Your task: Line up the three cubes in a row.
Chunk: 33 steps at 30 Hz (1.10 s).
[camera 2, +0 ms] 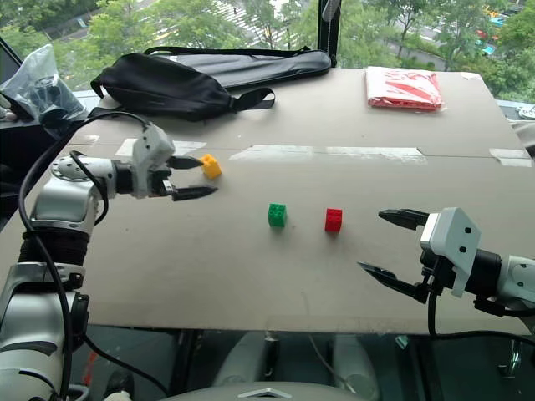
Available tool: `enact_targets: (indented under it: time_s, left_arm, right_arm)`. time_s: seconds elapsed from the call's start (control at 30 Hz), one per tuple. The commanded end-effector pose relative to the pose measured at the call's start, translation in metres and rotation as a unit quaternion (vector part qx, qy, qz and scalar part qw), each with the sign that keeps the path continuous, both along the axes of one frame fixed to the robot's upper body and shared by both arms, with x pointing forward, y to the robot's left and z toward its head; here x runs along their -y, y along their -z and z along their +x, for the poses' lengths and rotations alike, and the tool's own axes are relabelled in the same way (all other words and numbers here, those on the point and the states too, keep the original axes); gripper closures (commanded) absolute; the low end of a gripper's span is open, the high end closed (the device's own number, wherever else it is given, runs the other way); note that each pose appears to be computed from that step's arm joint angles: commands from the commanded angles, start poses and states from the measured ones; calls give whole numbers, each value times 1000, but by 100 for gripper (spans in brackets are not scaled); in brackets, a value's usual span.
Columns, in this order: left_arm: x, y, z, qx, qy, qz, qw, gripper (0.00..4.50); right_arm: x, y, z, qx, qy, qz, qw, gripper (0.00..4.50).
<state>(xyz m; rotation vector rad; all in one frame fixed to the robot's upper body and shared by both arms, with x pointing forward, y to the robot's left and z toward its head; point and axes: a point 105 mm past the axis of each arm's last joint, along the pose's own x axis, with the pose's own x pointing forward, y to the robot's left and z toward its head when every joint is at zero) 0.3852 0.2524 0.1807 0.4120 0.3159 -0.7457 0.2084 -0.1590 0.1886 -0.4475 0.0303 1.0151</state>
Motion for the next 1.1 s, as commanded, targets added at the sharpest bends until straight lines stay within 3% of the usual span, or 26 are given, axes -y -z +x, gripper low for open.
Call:
enact_targets:
  time_s: [0.03,0.5,0.6,0.63,0.73,0.9,1.0,1.1]
  left_arm:
    - [-9,-17,14,36,-35,19,999,12]
    - [3,8,47,4,-78,51,996,12]
    - [7,14,48,-4,-74,58,996,139]
    - [7,16,48,-3,-73,63,995,207]
    - [9,16,48,4,-66,54,996,318]
    - [20,6,37,8,10,11,1000,323]
    - [40,1,12,-10,140,-8,990,323]
    - [53,12,-11,-31,220,19,975,323]
  right_arm:
    - [-3,-6,0,20,-7,1,1000,0]
    - [0,-5,-5,23,10,-9,1000,0]
    - [1,-5,-6,24,16,-10,1000,0]
    - [1,-5,-7,24,17,-10,1000,0]
    - [0,-5,-8,24,18,-10,999,0]
    - [0,-5,-8,24,21,-10,999,0]
    - [0,-4,-9,22,20,-10,1000,0]
    - [-1,-4,-9,20,17,-8,1000,0]
